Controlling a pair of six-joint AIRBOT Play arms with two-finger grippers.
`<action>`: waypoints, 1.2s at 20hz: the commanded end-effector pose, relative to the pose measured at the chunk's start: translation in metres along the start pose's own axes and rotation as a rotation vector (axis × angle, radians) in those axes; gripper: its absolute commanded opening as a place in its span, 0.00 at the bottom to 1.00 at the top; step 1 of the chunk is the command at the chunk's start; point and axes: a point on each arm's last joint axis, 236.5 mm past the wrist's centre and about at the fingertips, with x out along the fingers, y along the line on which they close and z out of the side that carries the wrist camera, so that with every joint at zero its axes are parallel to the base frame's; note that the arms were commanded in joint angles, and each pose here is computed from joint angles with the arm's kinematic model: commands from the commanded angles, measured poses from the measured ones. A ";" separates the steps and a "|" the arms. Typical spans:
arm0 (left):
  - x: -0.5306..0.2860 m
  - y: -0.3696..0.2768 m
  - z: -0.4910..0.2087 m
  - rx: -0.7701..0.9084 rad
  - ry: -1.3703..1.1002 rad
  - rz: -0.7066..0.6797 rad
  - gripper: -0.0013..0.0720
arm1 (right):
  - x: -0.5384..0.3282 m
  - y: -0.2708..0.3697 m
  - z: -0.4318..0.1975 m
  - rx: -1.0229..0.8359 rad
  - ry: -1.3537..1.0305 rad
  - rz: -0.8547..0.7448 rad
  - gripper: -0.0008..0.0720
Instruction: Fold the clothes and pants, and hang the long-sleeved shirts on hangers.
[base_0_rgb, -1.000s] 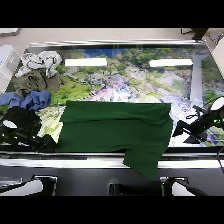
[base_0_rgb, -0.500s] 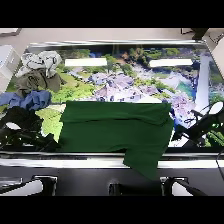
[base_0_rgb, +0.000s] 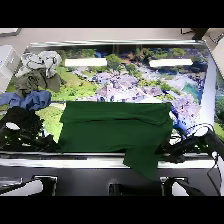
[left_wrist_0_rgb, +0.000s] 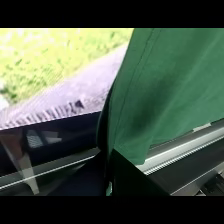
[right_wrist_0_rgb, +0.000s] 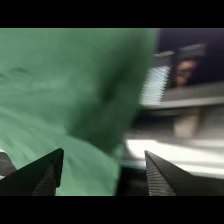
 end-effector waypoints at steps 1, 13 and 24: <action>0.000 -0.001 -0.002 0.001 0.007 -0.005 0.05 | 0.015 0.012 0.009 0.039 -0.061 0.089 0.78; -0.075 -0.055 0.073 0.119 -0.213 0.012 0.04 | -0.113 0.097 0.079 -0.238 -0.324 0.110 0.07; -0.066 -0.107 0.235 0.162 -0.231 0.011 0.05 | -0.124 0.175 0.230 -0.247 -0.400 0.132 0.08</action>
